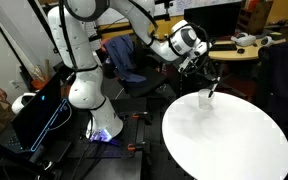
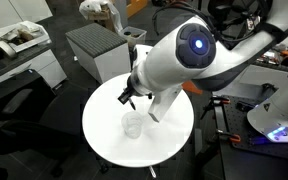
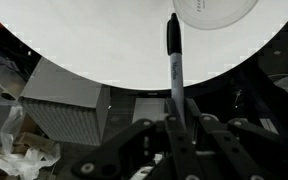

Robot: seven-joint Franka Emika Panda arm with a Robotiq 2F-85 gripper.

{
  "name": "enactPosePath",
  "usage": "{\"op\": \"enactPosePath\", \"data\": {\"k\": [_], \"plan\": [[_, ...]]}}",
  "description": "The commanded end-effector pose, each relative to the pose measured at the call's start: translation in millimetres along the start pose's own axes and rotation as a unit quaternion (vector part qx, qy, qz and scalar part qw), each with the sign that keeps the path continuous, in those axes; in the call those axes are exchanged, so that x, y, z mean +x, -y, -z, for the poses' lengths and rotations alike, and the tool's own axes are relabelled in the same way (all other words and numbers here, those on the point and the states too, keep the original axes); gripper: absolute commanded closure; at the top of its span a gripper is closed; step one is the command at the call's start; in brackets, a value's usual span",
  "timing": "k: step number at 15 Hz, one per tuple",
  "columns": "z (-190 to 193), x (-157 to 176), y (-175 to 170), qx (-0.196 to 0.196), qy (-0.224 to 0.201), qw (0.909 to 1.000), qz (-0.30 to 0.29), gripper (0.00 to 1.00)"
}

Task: Remove the pen from the cup and then move the cup to the right

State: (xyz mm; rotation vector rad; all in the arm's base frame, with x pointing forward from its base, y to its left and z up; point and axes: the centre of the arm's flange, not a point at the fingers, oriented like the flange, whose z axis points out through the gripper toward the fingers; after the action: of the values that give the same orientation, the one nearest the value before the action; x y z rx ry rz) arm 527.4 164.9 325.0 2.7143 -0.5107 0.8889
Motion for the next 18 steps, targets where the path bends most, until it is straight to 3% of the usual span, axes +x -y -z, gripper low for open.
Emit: {"op": "enactPosePath", "data": {"k": [1, 10, 18], "plan": [[15, 0, -25, -0.024, -0.02, 0.9991, -0.028, 0.97], [-27, 20, -95, -0.046, 0.028, 0.9936, -0.099, 0.97], [-51, 23, -107, 0.034, 0.08, 0.9886, -0.123, 0.97]]}}
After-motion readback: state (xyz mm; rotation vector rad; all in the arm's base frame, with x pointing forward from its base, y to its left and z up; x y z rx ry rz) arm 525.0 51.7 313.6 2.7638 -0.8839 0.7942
